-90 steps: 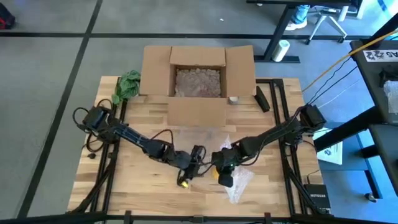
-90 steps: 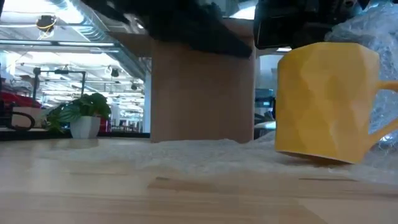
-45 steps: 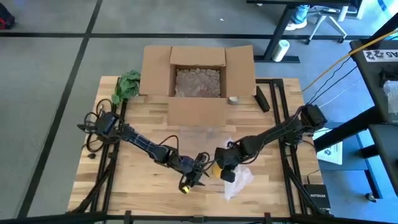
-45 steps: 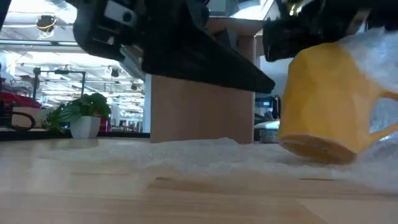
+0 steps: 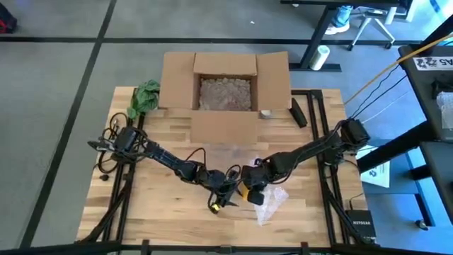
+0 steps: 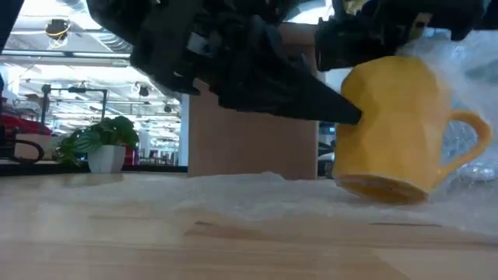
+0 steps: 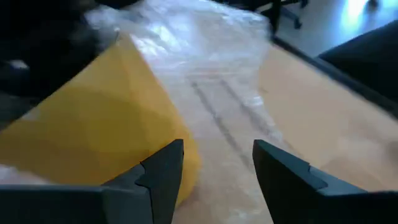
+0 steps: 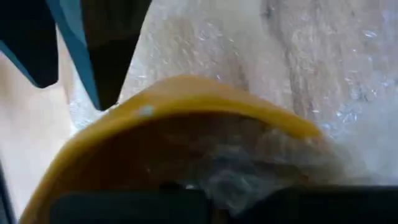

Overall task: Wrap mug
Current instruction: Wrap the yellow mug with the bubble wrap

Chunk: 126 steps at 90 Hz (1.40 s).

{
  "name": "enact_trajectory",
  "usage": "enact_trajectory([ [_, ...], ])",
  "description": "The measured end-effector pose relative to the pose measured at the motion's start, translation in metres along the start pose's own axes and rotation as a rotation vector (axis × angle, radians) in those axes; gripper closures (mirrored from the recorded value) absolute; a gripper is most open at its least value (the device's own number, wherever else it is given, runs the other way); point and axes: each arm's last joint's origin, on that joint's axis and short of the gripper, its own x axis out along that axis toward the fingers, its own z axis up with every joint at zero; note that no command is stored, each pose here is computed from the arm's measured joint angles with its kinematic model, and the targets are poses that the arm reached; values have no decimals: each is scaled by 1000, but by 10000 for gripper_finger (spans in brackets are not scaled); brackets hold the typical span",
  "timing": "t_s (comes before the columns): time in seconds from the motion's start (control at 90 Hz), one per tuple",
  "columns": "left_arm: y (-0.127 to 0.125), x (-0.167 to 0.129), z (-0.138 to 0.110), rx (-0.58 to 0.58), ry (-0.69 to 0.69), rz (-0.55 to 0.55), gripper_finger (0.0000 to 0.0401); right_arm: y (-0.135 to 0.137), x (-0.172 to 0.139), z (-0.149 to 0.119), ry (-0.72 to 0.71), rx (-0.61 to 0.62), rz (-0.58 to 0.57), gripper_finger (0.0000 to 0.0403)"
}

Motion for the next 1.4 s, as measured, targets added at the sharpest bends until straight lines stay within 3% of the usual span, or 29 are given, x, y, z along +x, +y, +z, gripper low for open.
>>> enact_trajectory([
  [0.256,3,21,-16,-24,25,-23,224,5,-4,6,-11,-18,34,402],
  [0.633,54,18,-20,-82,25,86,224,2,-4,2,42,7,29,403],
  [1.1,26,13,1,-16,39,54,224,2,-1,-2,69,-5,46,403],
  [1.4,32,10,-4,-10,101,92,224,0,25,-2,120,-6,39,403],
])
